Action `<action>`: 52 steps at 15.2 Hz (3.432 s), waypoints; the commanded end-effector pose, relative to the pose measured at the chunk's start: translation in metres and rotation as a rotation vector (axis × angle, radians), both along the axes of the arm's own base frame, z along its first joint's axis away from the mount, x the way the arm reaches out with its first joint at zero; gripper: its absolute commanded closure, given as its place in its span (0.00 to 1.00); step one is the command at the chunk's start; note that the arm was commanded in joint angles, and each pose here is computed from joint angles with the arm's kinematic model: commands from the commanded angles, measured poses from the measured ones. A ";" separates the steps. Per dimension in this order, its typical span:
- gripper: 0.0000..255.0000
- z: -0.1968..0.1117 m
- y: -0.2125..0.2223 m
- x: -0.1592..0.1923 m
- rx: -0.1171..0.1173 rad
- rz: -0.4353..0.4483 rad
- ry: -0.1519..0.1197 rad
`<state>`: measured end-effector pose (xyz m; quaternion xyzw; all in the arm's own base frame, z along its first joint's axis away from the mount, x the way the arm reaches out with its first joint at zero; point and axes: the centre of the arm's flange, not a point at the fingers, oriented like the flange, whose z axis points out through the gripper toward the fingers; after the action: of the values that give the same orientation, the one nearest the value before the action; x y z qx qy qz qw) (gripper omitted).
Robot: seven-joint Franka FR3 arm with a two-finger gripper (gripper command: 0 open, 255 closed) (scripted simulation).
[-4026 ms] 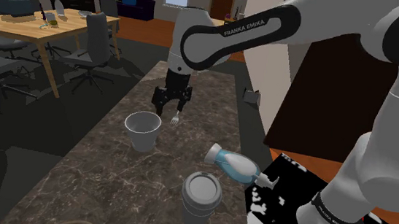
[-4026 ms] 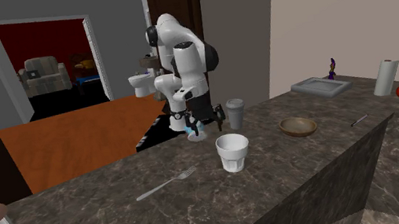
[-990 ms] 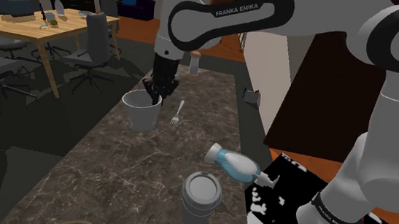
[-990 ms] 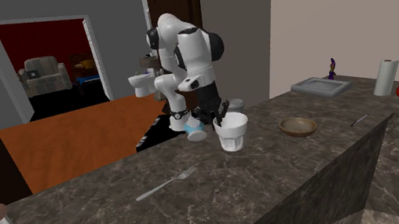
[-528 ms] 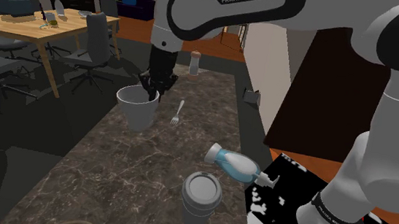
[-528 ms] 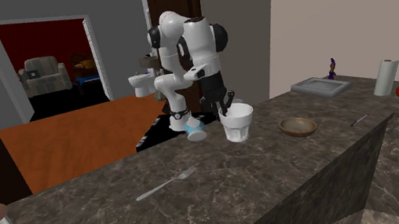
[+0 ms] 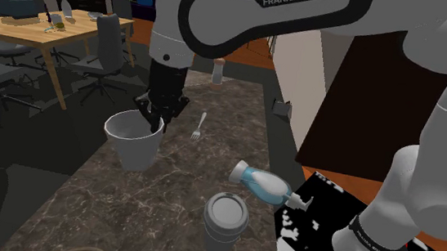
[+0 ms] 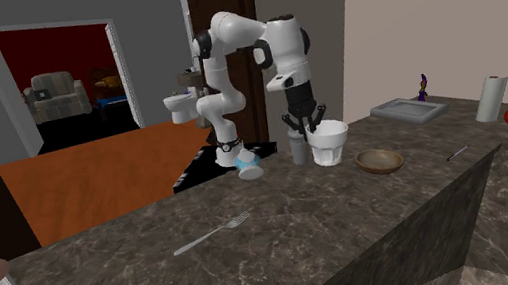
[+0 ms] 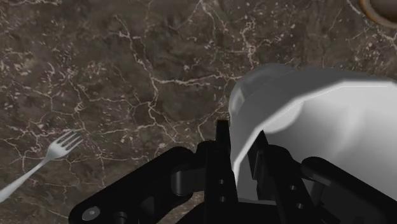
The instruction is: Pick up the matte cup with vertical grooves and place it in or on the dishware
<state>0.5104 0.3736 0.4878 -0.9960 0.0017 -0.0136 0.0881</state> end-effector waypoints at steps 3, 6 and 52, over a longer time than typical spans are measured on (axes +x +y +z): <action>1.00 0.006 0.044 -0.029 0.001 -0.001 0.000; 1.00 0.009 0.075 -0.053 0.001 -0.001 0.000; 0.00 -0.080 0.210 -0.153 0.001 -0.001 0.000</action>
<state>0.3571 0.5832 0.4078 -0.9960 0.0024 -0.0138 0.0884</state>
